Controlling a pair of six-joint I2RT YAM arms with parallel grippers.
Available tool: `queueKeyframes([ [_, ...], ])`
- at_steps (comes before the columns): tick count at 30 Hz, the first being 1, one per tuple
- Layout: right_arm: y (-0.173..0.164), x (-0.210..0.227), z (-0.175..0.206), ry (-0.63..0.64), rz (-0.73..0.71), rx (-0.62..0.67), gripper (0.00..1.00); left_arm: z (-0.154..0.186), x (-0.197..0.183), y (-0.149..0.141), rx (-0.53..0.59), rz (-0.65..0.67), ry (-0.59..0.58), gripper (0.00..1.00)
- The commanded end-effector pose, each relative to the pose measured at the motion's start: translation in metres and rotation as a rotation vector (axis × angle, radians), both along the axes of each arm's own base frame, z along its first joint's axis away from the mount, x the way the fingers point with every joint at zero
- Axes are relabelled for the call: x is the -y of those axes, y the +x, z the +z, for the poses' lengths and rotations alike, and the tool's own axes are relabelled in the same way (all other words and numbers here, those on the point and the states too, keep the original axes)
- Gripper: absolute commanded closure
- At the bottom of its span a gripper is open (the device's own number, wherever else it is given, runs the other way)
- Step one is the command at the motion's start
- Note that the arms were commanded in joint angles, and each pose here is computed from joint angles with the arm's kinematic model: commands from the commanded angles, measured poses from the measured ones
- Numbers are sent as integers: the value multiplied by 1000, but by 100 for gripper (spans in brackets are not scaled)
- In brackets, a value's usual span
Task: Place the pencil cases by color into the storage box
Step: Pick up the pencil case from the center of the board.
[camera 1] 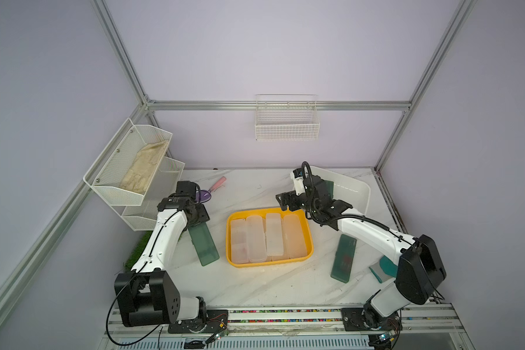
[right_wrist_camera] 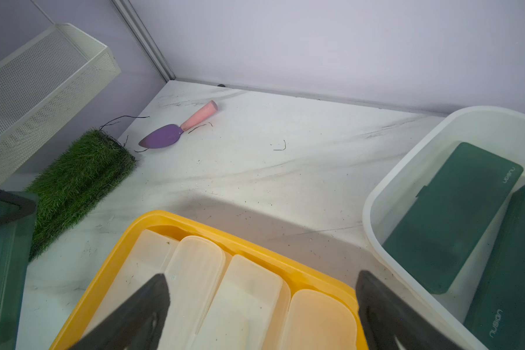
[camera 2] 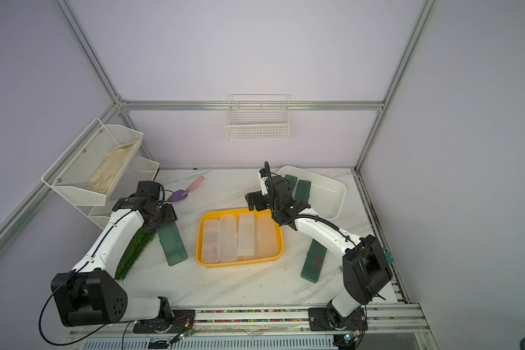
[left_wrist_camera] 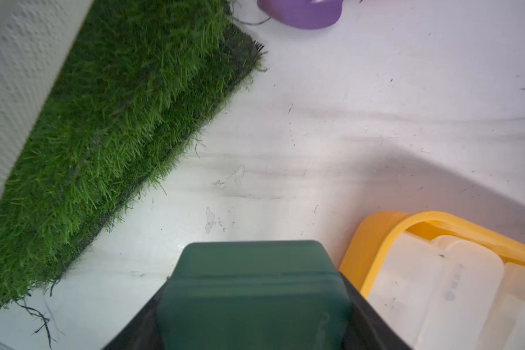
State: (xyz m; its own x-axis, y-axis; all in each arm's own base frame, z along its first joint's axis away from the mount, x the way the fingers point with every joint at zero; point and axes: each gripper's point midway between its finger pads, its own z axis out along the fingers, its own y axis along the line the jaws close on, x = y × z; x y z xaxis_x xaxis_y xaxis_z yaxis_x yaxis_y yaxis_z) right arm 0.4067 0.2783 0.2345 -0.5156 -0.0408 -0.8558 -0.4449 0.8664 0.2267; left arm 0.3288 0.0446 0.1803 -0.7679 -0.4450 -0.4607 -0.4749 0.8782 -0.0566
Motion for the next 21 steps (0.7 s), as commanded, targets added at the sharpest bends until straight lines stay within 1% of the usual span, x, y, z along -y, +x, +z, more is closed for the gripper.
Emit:
queueKeyframes([
  [1, -5, -5, 23, 41, 29, 75, 3, 40, 9, 23, 98, -39, 31, 46],
  [2, -6, -6, 24, 45, 32, 82, 3, 50, 13, 28, 127, -38, 29, 45],
  [4, -8, -8, 27, 50, 38, 99, 3, 52, 20, 42, 136, -31, 9, 45],
  [9, -18, -23, 32, 59, 60, 144, 3, 77, 46, 78, 208, -55, -46, 45],
  [14, -35, -44, 44, 86, 76, 236, 3, 94, 73, 110, 258, -85, -73, 45],
  [19, -52, -78, 43, 95, 104, 314, 3, 107, 95, 128, 299, -107, -91, 45],
  [21, -58, -96, 37, 99, 119, 323, 3, 110, 103, 132, 311, -116, -98, 45],
])
